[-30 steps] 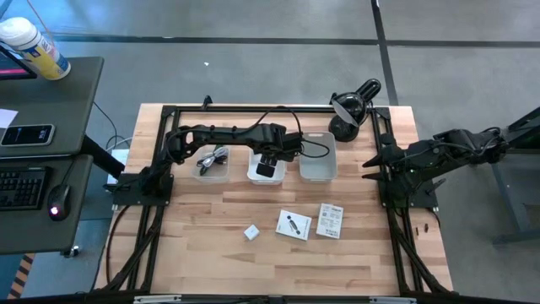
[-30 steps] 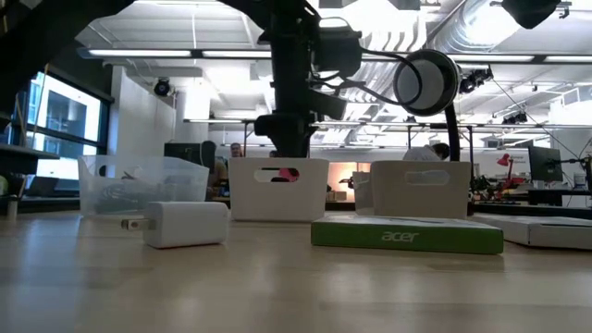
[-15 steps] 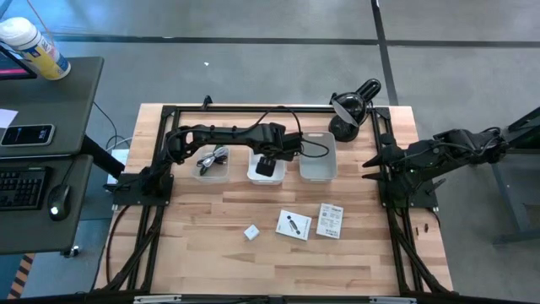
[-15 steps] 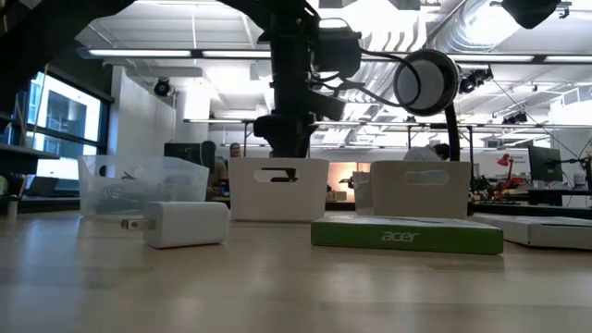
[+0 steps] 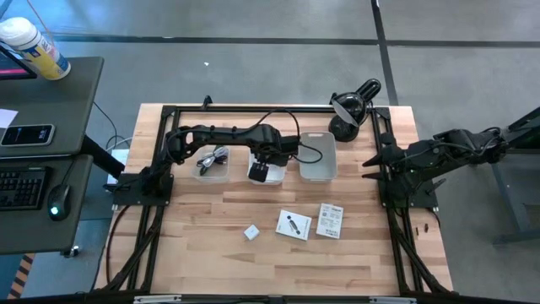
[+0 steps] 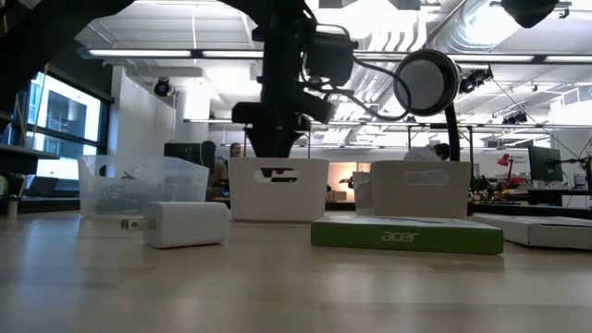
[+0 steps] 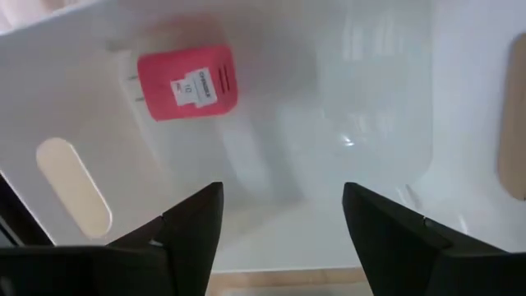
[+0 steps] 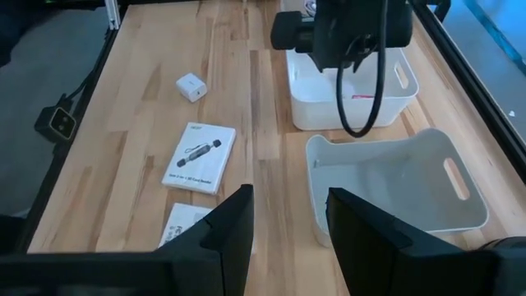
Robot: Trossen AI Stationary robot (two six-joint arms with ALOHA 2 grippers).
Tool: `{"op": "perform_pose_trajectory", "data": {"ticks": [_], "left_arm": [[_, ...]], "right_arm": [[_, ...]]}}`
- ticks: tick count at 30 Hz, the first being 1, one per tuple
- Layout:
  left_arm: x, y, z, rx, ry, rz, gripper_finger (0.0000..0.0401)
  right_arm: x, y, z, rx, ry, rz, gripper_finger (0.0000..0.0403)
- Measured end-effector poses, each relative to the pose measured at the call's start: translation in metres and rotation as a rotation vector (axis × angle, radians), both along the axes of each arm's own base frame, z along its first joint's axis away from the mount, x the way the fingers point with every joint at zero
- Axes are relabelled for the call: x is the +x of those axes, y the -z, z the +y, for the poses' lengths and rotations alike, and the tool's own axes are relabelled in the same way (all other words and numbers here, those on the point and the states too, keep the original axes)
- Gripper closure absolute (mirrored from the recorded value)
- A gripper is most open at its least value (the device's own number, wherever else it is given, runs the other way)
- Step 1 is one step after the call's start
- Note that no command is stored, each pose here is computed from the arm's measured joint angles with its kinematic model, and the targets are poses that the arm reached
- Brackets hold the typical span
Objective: Pick and place items into bin
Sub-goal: Put the white adapter into the white bin
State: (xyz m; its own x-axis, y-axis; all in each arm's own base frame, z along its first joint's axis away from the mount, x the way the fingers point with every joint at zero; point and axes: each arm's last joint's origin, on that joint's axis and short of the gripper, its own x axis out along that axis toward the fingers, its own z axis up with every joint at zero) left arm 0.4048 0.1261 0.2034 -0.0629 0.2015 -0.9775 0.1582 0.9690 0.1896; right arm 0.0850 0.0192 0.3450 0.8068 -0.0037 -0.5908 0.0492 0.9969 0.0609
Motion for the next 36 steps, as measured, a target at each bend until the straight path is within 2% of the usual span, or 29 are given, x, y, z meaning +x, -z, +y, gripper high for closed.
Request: {"op": "perform_pose_trajectory", "data": {"ticks": [7,15,19,24,28,36], "left_arm": [[0.005,-0.017,0.001,0.018,0.004,-0.061,0.0186],[0.014,-0.068,0.003,0.061,0.029,-0.188,0.0202],[0.015,-0.09,-0.007,0.05,0.052,-0.223,0.0203],[0.016,-0.108,-0.037,0.037,0.116,-0.232,0.0203],[0.019,-0.108,-0.068,0.022,0.181,-0.208,0.0209],[0.02,-0.108,-0.133,0.027,0.226,-0.201,0.0219]], "right_arm": [[0.0,0.0,0.0,-0.005,0.009,-0.001,0.0258],[0.0,0.0,0.0,0.004,0.014,-0.001,0.0258],[0.0,0.0,0.0,0.011,0.016,0.0,0.0258],[-0.001,0.001,0.0,0.007,0.016,0.014,0.0258],[-0.001,0.002,-0.001,0.003,0.016,0.02,0.0258],[-0.001,0.002,-0.001,-0.008,0.009,0.02,0.0258]]}}
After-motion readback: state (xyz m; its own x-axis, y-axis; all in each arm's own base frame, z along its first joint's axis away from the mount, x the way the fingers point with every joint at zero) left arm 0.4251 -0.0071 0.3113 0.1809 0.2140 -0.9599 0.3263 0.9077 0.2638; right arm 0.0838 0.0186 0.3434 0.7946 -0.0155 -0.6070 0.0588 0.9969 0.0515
